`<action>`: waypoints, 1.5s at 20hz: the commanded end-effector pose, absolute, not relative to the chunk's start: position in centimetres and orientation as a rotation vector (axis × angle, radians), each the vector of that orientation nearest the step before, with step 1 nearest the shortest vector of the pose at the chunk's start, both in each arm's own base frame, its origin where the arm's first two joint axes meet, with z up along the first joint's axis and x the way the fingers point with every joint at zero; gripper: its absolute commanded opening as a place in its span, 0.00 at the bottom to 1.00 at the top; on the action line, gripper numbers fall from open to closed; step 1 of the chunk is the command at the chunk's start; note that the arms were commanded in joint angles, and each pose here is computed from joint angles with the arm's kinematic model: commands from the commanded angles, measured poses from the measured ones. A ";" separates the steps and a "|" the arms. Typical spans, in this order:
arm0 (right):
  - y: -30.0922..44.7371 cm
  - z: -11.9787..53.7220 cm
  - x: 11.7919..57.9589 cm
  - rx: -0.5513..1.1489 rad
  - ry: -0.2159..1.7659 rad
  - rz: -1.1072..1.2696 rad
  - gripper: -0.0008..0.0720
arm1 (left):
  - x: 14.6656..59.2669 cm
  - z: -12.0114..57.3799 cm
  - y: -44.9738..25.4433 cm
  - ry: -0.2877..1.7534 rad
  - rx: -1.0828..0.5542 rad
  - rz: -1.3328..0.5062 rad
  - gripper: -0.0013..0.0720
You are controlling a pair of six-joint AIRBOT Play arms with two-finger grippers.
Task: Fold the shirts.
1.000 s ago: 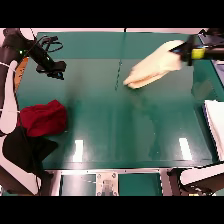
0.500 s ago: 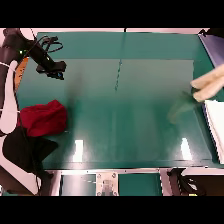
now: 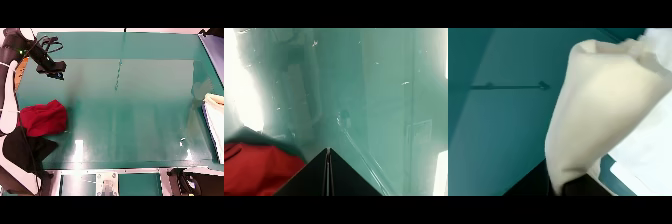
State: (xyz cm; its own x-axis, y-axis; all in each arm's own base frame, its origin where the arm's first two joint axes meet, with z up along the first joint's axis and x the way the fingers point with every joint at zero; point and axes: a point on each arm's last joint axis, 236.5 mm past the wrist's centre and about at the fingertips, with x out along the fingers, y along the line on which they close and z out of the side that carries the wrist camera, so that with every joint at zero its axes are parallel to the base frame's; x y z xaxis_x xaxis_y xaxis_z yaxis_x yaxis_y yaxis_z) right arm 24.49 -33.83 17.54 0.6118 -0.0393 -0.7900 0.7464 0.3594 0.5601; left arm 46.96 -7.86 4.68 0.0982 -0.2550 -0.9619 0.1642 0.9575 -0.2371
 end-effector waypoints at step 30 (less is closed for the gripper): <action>-10.2 4.0 32.6 0.558 1.304 -0.289 0.02 | 35.8 4.7 -14.4 1.467 -0.086 -0.349 0.05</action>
